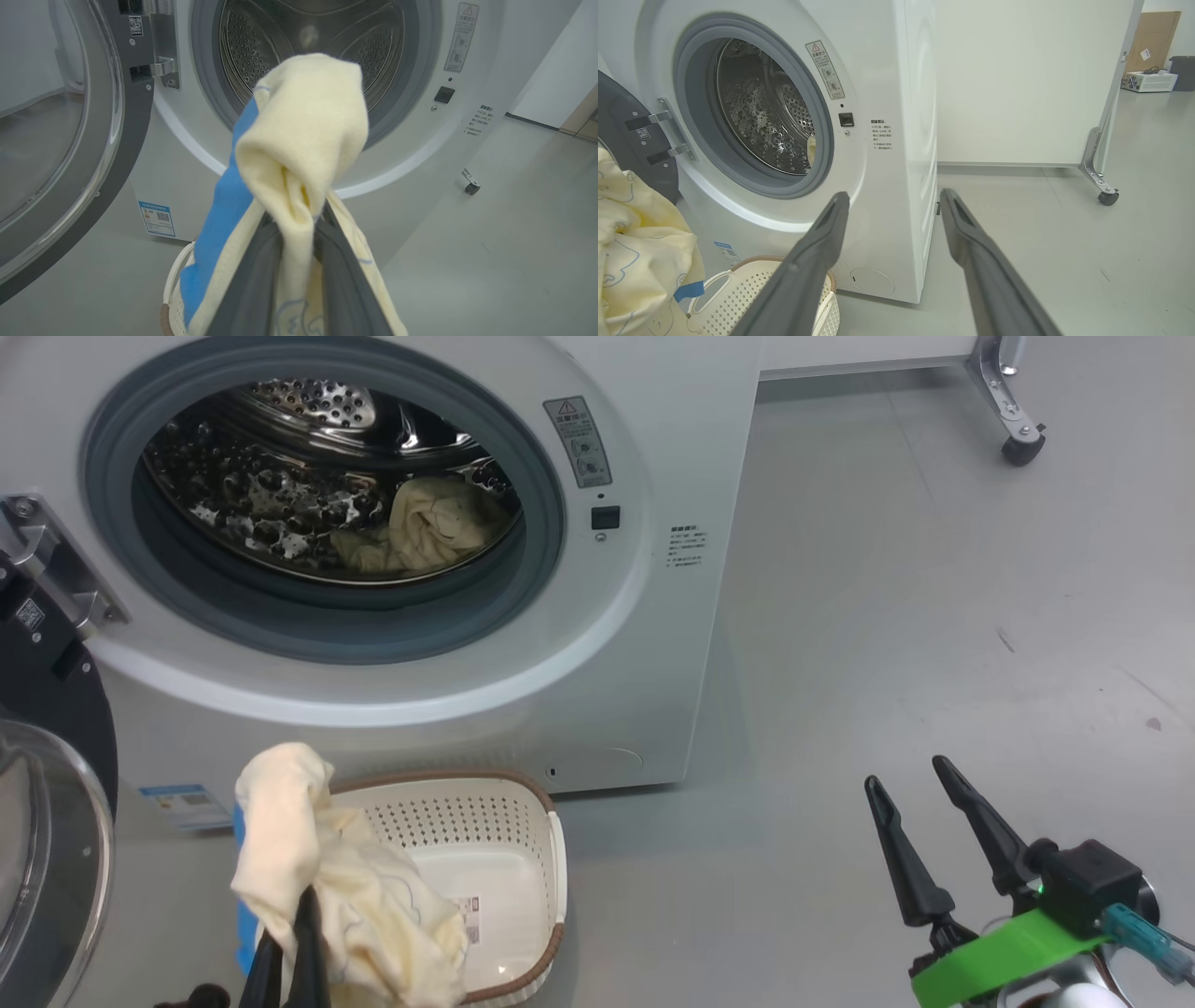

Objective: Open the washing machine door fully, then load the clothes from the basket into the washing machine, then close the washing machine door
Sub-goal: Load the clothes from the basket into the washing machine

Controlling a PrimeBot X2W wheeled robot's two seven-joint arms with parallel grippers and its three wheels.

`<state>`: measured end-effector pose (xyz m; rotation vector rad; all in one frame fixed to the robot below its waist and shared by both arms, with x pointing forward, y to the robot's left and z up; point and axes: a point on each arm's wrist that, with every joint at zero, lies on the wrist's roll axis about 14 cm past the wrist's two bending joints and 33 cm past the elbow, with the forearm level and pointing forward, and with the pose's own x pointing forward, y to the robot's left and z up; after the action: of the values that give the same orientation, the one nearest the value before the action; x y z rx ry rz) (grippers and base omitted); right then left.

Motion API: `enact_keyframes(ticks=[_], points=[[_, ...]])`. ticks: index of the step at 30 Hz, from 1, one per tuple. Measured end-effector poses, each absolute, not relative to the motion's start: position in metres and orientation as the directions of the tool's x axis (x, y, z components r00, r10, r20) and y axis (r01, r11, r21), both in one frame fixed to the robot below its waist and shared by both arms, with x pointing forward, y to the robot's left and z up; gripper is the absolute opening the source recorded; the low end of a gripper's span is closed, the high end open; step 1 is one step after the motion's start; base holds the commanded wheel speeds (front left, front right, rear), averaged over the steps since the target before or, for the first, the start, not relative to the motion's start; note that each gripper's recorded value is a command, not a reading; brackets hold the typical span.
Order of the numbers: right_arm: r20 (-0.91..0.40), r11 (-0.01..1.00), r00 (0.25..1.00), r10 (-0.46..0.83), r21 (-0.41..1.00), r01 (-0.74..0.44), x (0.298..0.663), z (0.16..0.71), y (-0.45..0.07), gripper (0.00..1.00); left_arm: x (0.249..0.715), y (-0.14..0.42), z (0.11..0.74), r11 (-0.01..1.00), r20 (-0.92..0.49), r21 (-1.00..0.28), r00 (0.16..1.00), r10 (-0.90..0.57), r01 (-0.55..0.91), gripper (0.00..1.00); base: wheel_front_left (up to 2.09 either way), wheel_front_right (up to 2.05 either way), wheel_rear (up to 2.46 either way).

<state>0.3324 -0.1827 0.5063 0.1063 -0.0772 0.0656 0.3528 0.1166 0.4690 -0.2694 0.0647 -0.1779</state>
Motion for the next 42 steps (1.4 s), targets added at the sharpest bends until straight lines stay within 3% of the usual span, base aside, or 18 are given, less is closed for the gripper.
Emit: enact_keyframes(ticks=[24, 34, 42], points=[[0.057, 0.993, 0.997, 0.052, 0.107, -0.058, 0.327, 0.499, -0.184, 1.00, 0.358, 0.104, 0.485, 0.944, 0.015, -0.240, 0.973, -0.228, 0.225, 0.00, 0.00, 0.00, 0.00], [0.033, 0.991, 0.998, 0.045, 0.123, -0.049, 0.346, 0.492, -0.183, 1.00, 0.421, 0.077, 0.482, 0.929, 0.028, -0.193, 0.948, -0.317, 0.317, 0.00, 0.00, 0.00, 0.00], [-0.020, 0.990, 0.999, 0.037, 0.140, -0.034, 0.375, 0.473, -0.183, 1.00, 0.516, 0.075, 0.472, 0.937, 0.024, -0.177, 0.953, -0.303, 0.302, 0.00, 0.00, 0.00, 0.00]])
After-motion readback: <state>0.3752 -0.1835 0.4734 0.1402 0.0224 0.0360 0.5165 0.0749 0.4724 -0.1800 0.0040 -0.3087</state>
